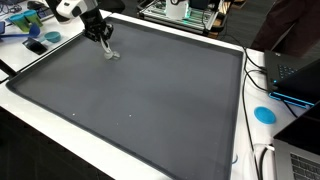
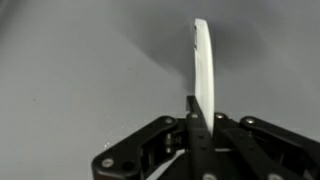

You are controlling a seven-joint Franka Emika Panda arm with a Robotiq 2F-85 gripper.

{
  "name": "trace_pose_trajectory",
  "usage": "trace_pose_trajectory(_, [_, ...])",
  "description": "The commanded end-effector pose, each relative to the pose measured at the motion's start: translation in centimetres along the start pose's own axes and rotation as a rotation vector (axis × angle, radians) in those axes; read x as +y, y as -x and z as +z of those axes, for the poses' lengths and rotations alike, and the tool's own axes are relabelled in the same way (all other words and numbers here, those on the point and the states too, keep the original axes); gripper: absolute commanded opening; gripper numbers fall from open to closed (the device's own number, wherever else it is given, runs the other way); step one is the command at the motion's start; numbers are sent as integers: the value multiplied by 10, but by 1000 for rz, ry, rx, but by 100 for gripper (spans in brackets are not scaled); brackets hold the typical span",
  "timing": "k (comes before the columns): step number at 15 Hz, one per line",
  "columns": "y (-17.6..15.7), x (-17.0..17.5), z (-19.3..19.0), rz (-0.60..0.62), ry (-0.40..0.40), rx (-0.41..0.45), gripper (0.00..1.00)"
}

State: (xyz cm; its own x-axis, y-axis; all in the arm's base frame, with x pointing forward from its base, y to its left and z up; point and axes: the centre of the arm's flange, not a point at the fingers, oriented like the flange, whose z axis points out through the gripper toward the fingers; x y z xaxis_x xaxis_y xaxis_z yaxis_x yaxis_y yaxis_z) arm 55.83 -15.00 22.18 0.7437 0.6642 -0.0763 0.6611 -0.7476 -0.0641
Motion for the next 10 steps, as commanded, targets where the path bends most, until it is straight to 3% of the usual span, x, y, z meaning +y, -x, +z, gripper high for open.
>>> trace_pose_trajectory(1, [28,14,55,41,13,-78,1])
trace_pose_trajectory(6, [30,20,43,122,55,-29,1])
trace_pose_trajectory(10, [27,19,36,172,30,40,1])
